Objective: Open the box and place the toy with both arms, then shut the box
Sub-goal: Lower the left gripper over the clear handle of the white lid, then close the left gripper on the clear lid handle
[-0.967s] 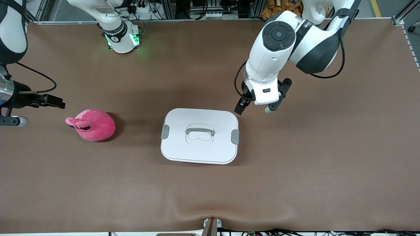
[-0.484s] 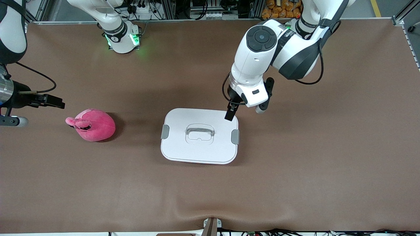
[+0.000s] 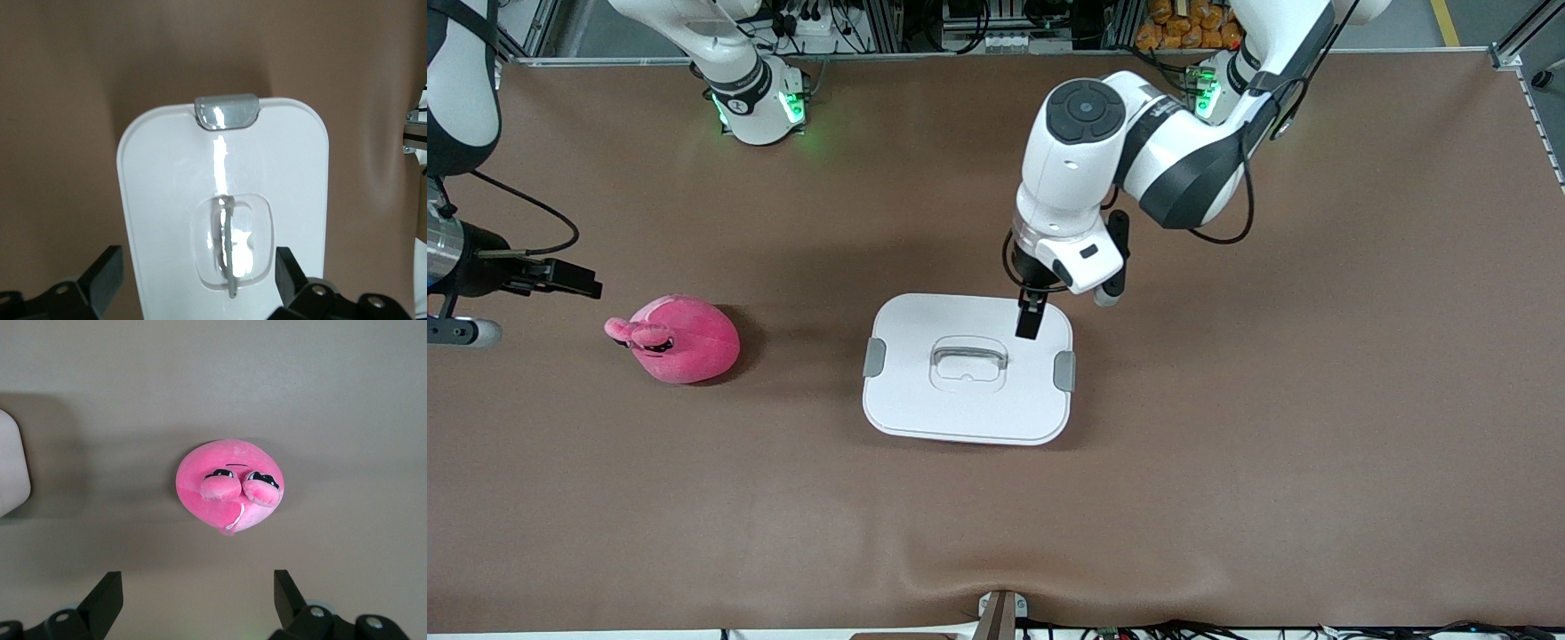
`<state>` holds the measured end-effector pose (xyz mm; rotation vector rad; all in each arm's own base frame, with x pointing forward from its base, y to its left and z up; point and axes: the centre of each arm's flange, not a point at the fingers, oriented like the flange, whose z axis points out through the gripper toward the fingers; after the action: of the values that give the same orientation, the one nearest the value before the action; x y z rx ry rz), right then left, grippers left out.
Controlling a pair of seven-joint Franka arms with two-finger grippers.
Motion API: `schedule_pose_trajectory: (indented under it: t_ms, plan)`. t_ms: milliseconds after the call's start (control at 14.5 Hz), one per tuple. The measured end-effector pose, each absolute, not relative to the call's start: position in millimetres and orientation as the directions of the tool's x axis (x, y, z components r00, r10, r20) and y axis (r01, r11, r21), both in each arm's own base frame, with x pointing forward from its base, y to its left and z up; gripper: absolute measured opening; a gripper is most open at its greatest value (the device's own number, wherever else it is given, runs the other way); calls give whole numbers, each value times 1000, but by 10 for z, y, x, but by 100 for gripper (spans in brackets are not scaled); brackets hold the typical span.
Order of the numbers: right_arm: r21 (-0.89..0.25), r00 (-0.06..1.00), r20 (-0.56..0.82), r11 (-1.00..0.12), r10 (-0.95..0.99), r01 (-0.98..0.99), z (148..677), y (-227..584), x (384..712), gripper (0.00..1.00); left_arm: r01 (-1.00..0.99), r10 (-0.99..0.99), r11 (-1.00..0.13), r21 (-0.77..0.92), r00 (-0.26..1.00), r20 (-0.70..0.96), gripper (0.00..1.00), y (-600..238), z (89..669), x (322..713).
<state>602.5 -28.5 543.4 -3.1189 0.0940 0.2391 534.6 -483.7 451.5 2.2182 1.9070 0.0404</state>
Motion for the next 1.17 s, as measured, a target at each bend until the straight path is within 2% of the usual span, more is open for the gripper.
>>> schedule_pose_trajectory:
  t_ms: [553, 829, 1174]
  plan:
    - [-7, 990, -128, -998, -62, -63, 5418, -301, 6075, 100, 973, 989, 36, 229, -1, -151, 100, -5199, 4100, 5289]
    - [-7, 990, -127, -998, -62, -64, 5411, -303, 6081, 100, 970, 993, 32, 241, -3, -121, 100, -5392, 3895, 5169]
    - [-7, 990, -129, -998, -62, -63, 5388, -301, 6090, 100, 968, 992, 36, 249, -4, -128, 98, -5466, 3723, 5211]
